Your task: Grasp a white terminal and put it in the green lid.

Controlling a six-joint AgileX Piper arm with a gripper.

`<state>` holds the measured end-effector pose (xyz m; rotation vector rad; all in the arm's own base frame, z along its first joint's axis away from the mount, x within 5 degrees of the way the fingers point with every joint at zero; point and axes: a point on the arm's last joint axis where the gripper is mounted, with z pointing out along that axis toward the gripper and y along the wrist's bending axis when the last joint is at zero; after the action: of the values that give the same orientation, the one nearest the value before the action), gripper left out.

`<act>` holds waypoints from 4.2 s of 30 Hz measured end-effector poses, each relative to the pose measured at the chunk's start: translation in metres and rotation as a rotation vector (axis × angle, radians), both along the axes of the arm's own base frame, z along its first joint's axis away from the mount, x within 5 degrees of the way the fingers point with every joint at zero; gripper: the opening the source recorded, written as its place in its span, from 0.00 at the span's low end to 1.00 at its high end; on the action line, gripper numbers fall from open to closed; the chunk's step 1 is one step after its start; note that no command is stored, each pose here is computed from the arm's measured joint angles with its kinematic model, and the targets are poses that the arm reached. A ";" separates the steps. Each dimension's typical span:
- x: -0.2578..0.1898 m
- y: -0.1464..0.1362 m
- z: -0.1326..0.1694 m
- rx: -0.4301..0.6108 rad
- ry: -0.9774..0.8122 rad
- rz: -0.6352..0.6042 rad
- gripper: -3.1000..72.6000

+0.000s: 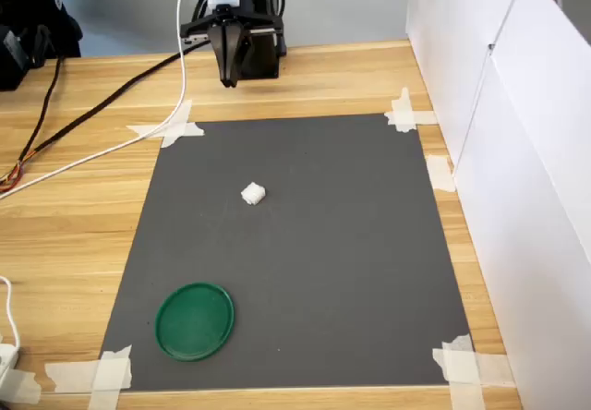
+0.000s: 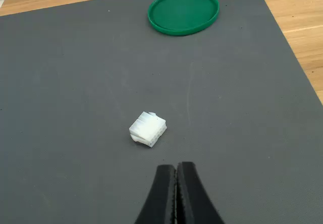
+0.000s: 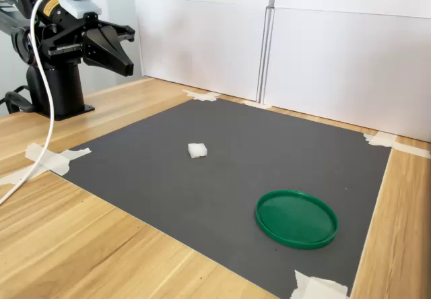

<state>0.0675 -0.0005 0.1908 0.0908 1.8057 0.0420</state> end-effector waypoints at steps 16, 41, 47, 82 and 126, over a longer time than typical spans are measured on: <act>0.000 0.000 0.000 -0.006 0.005 0.003 0.01; 0.088 0.002 0.123 -0.312 0.467 0.271 0.01; 0.115 0.003 0.126 -0.483 0.619 0.470 0.01; 0.204 -0.002 0.118 -0.712 0.915 0.925 0.67; 0.215 0.015 -0.004 -0.842 0.921 0.967 0.93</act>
<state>0.2825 0.0145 0.1873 -1.5809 2.4369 -0.0930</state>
